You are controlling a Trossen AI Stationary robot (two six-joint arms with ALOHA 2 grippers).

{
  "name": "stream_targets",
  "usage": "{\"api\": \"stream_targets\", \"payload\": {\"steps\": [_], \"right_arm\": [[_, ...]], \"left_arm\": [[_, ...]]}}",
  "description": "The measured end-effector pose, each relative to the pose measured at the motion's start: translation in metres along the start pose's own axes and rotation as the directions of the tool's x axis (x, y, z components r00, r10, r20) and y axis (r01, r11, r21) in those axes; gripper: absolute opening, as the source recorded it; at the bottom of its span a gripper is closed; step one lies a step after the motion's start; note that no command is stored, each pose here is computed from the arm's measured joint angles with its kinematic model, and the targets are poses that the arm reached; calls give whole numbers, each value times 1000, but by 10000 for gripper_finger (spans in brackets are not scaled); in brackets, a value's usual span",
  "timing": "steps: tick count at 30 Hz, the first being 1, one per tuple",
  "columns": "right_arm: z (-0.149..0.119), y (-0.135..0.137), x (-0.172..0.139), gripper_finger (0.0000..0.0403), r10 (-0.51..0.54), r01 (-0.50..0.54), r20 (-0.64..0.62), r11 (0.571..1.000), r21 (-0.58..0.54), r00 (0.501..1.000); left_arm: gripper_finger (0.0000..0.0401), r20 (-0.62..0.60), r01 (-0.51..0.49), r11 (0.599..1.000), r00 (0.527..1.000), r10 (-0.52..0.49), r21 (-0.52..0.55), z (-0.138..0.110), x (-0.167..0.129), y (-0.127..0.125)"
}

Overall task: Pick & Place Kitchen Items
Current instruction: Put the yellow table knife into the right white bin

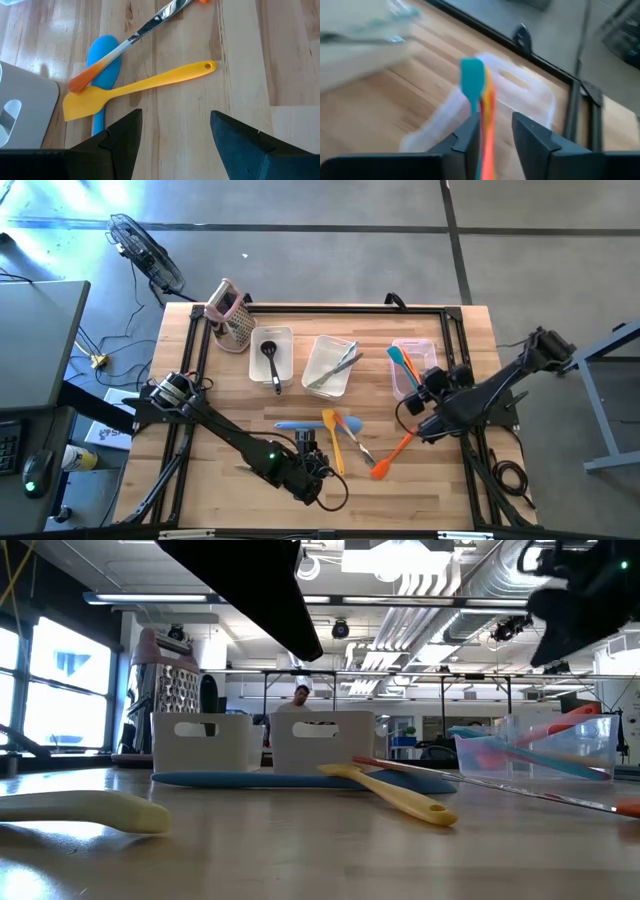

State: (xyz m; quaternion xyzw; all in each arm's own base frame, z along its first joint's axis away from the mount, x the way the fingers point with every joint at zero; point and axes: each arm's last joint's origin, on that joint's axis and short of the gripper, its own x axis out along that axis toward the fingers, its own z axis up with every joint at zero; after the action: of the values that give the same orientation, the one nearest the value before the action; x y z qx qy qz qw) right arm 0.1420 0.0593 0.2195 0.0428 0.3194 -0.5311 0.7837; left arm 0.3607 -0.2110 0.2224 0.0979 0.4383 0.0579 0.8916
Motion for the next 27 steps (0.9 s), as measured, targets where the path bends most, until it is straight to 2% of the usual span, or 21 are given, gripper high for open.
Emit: {"api": "stream_targets", "payload": {"steps": [5,9,11,15,21,24,27], "right_arm": [[15,12,-23,64,174,-173,80,985,-19,982],[19,31,-42,35,358,-357,151,934,-31,922],[20,42,-53,24,446,-446,183,894,-42,876],[23,63,-79,6,609,-611,246,788,-75,754],[23,88,-108,4,794,-765,243,605,-221,557],[16,101,-111,3,843,-799,199,538,-268,501],[7,115,-110,5,856,-804,179,517,-294,485]], "left_arm": [[228,0,1,1000,1000,-1,0,0,0,0],[228,0,1,1000,1000,-1,0,0,0,0],[228,0,1,1000,1000,-1,0,0,0,0],[228,-3,6,1000,1000,-6,-3,0,0,0],[228,-28,58,998,998,-58,-27,-1,0,-2],[228,-42,92,995,995,-94,-43,-2,0,-3],[228,-55,122,990,990,-126,-71,-2,0,-4]]}}
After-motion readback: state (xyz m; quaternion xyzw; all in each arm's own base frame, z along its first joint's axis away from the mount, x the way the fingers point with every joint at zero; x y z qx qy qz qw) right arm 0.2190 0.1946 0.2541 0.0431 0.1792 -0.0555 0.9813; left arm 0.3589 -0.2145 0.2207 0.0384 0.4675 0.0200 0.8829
